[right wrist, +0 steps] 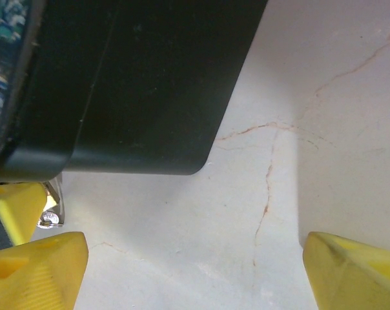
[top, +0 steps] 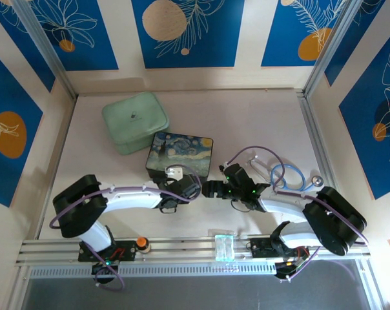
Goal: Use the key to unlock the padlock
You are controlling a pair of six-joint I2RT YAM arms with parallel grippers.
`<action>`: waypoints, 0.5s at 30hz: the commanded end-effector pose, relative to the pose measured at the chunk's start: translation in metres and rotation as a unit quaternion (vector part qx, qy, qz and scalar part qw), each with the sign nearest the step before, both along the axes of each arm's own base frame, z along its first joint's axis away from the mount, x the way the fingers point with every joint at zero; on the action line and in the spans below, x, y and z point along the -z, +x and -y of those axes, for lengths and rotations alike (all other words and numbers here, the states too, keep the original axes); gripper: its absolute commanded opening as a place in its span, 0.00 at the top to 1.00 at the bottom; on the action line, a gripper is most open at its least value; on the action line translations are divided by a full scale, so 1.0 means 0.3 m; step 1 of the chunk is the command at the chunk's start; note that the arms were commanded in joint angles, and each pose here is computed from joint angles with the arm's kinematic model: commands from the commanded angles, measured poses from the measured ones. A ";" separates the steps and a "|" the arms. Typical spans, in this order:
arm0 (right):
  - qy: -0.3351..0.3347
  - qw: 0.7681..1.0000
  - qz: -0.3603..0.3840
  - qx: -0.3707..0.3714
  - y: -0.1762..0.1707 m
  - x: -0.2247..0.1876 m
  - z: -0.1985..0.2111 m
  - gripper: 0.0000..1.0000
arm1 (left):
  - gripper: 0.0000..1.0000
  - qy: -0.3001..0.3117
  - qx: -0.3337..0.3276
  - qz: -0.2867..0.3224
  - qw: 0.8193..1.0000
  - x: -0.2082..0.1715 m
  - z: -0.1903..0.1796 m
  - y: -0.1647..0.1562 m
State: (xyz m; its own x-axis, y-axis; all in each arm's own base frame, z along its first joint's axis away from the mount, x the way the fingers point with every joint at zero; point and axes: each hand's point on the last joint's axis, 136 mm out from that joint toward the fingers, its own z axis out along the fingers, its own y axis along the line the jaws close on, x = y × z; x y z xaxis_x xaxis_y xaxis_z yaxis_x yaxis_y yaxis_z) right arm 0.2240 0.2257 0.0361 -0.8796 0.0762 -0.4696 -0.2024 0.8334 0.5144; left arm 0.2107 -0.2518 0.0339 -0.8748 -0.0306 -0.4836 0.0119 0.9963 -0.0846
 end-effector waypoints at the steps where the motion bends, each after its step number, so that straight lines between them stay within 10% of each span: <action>1: -0.025 0.999 -0.026 0.013 -0.037 0.056 0.045 0.12 | 0.74 0.053 0.005 -0.021 0.998 0.025 -0.044 -0.031; 15: -0.026 0.999 -0.024 0.009 -0.031 0.056 0.039 0.12 | 0.70 0.025 0.029 0.000 0.999 0.000 -0.008 -0.015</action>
State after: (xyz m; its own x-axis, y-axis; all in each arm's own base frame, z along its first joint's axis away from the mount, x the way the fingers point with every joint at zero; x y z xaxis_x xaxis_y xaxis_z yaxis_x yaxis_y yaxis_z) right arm 0.2242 0.2257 0.0362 -0.8791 0.0794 -0.4700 -0.2007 0.8327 0.5161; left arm 0.2052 -0.2455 0.0290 -0.8822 0.0128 -0.4707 0.0403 0.9980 -0.0484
